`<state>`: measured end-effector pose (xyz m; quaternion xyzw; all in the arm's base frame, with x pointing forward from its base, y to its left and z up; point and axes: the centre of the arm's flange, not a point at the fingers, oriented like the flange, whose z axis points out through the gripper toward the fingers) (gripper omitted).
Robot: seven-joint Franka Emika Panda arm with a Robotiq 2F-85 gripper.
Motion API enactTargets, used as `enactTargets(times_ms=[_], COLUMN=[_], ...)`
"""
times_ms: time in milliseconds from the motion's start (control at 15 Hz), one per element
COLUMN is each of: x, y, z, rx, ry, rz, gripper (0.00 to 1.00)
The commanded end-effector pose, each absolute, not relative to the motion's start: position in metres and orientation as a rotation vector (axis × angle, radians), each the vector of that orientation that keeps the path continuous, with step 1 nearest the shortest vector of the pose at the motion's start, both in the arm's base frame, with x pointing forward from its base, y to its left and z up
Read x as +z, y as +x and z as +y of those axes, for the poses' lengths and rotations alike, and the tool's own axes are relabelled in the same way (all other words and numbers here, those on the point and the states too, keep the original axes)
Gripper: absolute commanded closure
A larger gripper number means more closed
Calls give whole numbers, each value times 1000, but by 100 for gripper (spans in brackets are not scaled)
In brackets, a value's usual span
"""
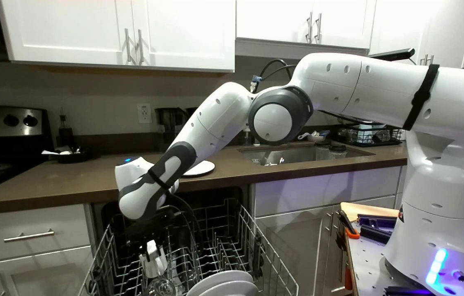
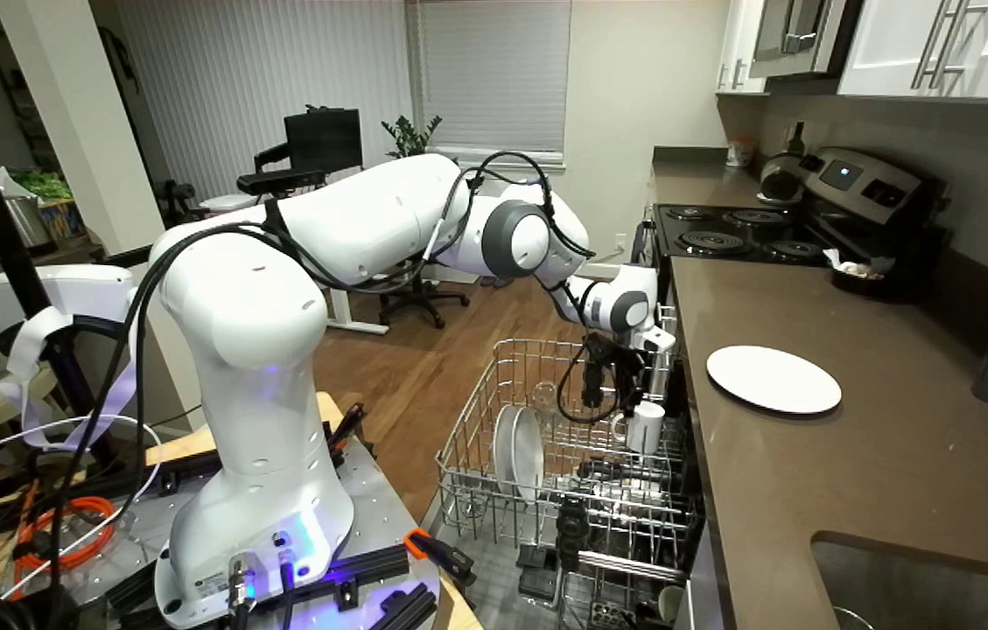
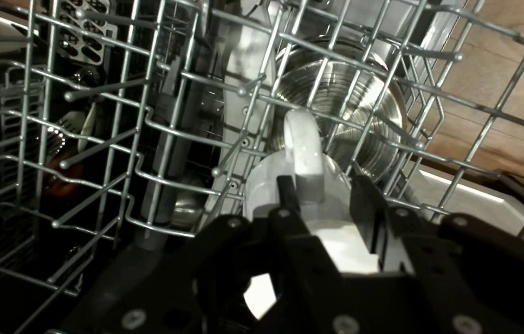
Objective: Move the white cup towards you
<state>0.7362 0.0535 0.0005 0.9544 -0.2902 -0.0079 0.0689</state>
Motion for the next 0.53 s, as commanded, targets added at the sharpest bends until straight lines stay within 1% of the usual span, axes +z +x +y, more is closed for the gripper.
enactTargets(times_ms=[0,67,133,333,400,467], x=[-13,-16,-19,-26,-28,-30], y=[748,748,748,747,747,747], z=[51,51,50,48,47,46], rx=[-40,-42,-45,-50,-51,-52], ry=[2882,2883,2885,2886,2886,2886], rz=[-897,-894,-893,-890,-889,-888], gripper=[65,66,65,70,66,73])
